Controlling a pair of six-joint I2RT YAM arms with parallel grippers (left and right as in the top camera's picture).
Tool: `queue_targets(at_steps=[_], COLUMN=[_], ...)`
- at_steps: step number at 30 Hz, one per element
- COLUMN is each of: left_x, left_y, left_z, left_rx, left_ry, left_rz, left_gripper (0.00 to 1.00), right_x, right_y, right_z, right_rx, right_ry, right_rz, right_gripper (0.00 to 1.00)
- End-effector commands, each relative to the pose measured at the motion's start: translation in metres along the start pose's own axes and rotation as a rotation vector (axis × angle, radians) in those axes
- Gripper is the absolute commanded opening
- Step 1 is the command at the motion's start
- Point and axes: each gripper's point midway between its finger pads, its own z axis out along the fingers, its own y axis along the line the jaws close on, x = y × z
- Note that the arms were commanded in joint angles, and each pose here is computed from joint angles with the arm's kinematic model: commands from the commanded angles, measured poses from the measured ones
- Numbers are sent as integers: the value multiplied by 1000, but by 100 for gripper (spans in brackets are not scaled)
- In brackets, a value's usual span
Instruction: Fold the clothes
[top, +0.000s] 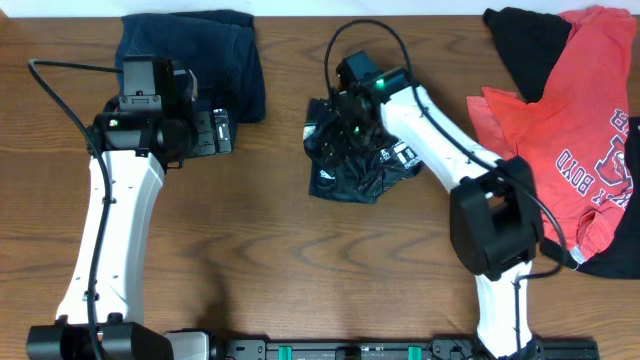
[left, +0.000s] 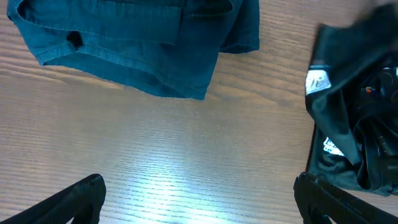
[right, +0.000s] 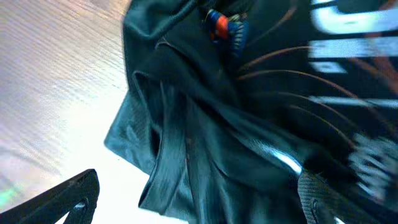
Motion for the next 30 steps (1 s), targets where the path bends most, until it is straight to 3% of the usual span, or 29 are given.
queue_targets(at_steps=[1,6,12,20,30], left_x=[7,12,14,6,7], left_y=[4,1,-1,11,12], left_z=[14,26,34,34,34], left_rx=[-8,8,26,15,14], left_ry=[43,82,106,76,79], left_rz=[2,-1,-1,-31,-31], left_gripper=[98,98,98,98,98], right_x=[-25,-38,-27,-8,1], right_y=[-1,-20,-24,-13,-44], right_z=[-66,-99,-76,-30,-3], right_rx=[21,80,85,66,196], right_ry=[-172,-279,-192,-48,27], right_rz=[1,15,14,-41,-22], right_gripper=[99,99,99,56,54])
